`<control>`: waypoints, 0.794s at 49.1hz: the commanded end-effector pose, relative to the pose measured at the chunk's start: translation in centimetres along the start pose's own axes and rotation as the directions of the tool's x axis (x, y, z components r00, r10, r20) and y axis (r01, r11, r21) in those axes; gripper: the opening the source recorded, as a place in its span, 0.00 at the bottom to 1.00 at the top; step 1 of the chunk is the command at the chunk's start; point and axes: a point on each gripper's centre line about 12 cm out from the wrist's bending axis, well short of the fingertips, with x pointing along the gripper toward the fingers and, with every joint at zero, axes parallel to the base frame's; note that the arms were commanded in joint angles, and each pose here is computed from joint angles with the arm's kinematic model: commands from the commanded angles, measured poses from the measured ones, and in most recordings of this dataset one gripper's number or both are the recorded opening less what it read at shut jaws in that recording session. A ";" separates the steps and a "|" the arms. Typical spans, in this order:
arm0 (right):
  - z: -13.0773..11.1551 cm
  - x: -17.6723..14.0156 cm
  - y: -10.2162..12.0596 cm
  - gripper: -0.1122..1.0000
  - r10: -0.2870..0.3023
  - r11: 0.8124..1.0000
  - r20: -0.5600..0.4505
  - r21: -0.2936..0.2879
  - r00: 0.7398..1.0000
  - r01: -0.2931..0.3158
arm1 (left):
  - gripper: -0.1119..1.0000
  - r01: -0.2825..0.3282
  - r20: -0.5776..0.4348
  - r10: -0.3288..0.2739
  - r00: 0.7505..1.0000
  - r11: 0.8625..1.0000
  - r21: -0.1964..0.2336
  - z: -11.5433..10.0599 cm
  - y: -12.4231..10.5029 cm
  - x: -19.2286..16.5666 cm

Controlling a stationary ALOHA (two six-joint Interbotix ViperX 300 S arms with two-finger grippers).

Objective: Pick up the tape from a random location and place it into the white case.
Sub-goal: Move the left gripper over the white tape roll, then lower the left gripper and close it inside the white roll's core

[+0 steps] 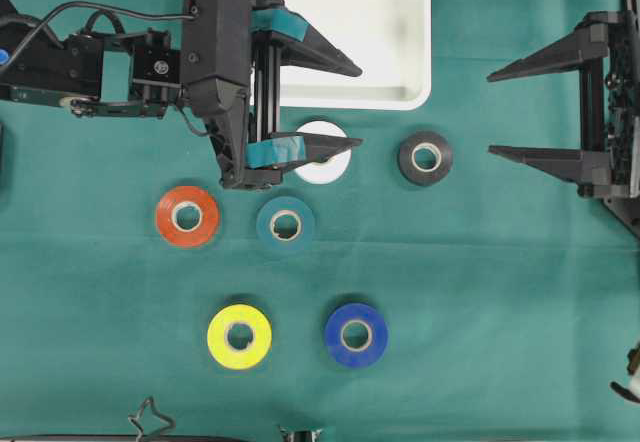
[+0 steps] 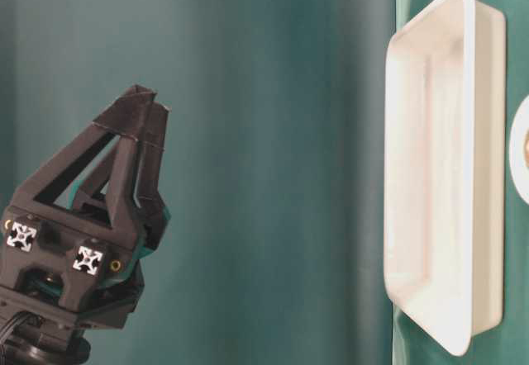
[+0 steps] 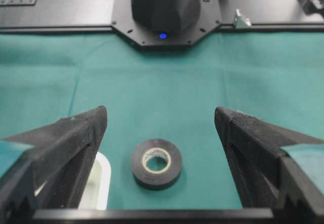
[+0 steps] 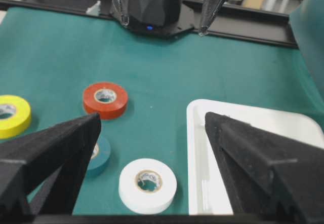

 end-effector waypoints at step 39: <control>0.7 0.3 0.1 0.93 0.003 1.000 -0.011 0.000 1.000 -0.003 | 0.99 -0.023 -0.647 -0.025 0.762 0.998 -0.066 0.0 -0.1 4.0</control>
